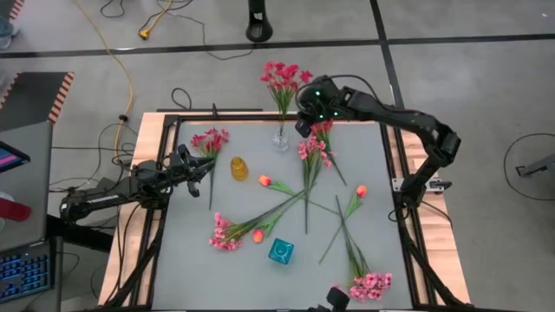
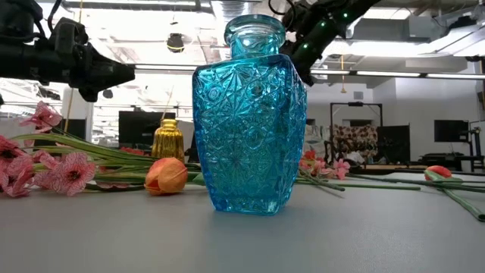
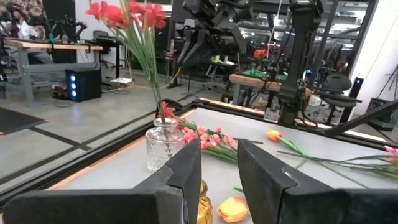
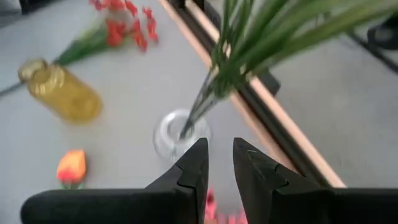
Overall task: Sort flowers into vase by color
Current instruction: Put the left red flowers into the transparent vase
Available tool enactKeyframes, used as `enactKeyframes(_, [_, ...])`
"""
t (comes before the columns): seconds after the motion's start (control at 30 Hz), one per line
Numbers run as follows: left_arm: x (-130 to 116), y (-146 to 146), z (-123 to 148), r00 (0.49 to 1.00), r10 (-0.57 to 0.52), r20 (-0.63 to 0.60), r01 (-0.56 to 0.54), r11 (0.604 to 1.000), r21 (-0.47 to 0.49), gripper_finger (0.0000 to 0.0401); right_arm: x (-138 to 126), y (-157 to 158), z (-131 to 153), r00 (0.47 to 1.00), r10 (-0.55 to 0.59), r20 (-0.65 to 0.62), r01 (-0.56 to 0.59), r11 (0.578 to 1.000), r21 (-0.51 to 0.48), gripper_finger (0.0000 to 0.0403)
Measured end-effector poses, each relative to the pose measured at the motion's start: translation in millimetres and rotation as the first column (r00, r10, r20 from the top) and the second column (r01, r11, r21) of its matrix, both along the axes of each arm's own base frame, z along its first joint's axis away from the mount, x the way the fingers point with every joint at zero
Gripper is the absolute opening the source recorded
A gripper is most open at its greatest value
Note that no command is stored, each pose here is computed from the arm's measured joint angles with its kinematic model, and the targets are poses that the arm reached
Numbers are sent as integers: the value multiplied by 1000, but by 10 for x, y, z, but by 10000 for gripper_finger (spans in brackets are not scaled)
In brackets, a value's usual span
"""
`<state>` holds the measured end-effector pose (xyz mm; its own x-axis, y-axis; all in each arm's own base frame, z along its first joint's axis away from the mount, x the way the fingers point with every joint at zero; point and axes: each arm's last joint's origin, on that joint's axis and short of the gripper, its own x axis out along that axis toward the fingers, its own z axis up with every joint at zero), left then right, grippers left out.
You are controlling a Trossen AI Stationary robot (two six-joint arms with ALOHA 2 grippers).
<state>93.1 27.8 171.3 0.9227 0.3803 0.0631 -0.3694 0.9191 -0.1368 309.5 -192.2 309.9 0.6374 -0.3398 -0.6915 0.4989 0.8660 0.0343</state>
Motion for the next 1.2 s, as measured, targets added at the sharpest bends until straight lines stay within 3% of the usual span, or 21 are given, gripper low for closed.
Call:
enactKeyframes(0.23, [-48,7,219,995,59,80,-54,996,-63,91,-117,82,89,985,50,-163,-41,997,62,103])
enactKeyframes(0.47, [-29,51,430,980,194,-45,-199,965,-170,91,-177,127,57,971,79,-224,-61,994,86,103])
enactKeyframes(0.73, [121,111,671,906,264,-331,-366,881,-299,91,-179,225,63,950,160,-268,-146,987,73,103])
enactKeyframes(0.9, [275,148,803,825,253,-506,-475,795,-377,91,-232,295,54,940,192,-283,-180,981,70,103])
enactKeyframes(1.07, [450,187,751,728,219,-650,-572,716,-401,91,-409,382,-48,945,189,-269,-181,982,53,103])
enactKeyframes(1.2, [594,209,613,681,168,-713,-610,668,-426,91,-583,462,-152,962,163,-220,-163,986,22,103])
